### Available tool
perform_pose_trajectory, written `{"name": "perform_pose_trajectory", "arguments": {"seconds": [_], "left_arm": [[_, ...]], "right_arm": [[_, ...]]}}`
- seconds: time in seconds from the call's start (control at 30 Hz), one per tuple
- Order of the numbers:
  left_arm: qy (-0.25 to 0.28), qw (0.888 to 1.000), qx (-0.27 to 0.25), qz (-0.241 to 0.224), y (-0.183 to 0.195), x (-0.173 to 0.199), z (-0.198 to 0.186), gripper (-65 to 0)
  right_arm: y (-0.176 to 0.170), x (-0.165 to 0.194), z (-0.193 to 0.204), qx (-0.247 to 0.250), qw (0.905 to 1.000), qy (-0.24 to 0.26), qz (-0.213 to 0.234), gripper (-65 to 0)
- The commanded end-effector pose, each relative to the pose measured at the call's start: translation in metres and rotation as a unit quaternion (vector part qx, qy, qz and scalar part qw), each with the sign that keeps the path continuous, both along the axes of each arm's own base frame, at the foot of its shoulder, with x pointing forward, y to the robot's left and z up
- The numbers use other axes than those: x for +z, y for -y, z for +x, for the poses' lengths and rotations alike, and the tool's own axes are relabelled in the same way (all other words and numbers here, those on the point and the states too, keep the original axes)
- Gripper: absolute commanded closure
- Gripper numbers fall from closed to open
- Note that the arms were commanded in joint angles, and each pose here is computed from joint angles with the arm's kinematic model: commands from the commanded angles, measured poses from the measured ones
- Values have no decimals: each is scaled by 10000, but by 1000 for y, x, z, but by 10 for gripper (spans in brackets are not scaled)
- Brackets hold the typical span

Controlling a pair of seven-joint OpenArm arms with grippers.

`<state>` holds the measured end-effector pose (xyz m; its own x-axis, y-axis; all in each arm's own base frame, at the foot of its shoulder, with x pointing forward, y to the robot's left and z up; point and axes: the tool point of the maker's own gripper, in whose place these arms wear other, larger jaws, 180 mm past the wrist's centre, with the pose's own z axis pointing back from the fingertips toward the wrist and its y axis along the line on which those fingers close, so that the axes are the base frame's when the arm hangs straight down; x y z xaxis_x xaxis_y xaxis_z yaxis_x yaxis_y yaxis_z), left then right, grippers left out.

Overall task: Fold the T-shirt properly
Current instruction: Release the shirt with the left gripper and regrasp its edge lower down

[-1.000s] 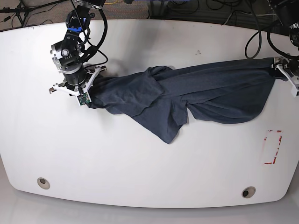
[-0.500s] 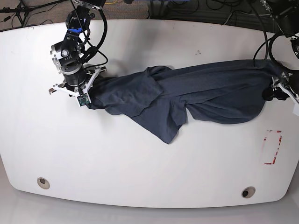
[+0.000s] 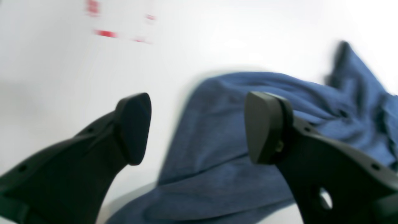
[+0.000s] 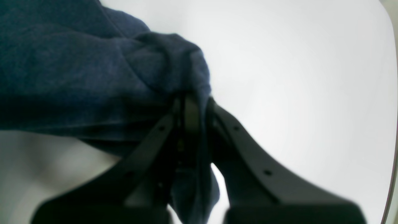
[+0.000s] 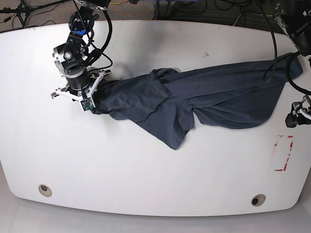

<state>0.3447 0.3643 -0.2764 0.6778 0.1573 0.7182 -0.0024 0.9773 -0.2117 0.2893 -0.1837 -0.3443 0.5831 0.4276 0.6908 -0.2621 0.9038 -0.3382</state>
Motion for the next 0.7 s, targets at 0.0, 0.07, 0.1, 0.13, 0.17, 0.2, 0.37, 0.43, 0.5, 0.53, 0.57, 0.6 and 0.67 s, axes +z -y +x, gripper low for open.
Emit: {"name": "perform_pose_trajectory", "arguments": {"seconds": [0.0, 0.07, 0.1, 0.13, 0.17, 0.2, 0.37, 0.43, 0.5, 0.53, 0.57, 0.6, 0.67], "left_arm": [[129, 9999, 90, -66, -4, 7, 18, -440], [-33, 9999, 102, -119, -3, -2, 24, -440], [-163, 9997, 106, -144, -3, -8, 29, -440], [-201, 9996, 116, -152, -3, -10, 31, -440], [-230, 9995, 126, -159, -4, -13, 33, -440], [-261, 9994, 128, -164, -2, -17, 37, -440], [-431, 9989, -33, -161, 10, -43, 45, -440], [-564, 9981, -169, -161, 20, -56, 47, -440], [-649, 9974, -269, -187, 27, -66, 47, -440], [-692, 9968, -368, -178, 31, -72, 47, -440], [-727, 9963, -429, -176, 33, -75, 46, -440], [-756, 9958, -484, -173, 35, -79, 44, -440], [-821, 9948, -578, -193, 38, -85, 42, -440]], "right_arm": [[0, 15, 9, 4, 9995, 306, 26, 0], [0, 15, 9, 4, 9995, 299, 29, 0], [0, 15, 9, 4, 9995, 299, 29, 0], [0, 15, 9, 4, 9995, 299, 29, 0], [0, 15, 9, 4, 9995, 299, 29, 0], [0, 15, 9, 4, 9995, 299, 29, 0], [0, 15, 9, 4, 9995, 299, 29, 0], [0, 16, 11, 4, 9995, 329, 29, 0], [0, 17, 11, 4, 9994, 337, 29, 0], [0, 17, 12, 4, 9994, 345, 29, 0], [0, 17, 12, 4, 9994, 345, 29, 0], [0, 18, 12, 4, 9994, 352, 29, 0], [0, 18, 12, 4, 9994, 352, 29, 0]]}}
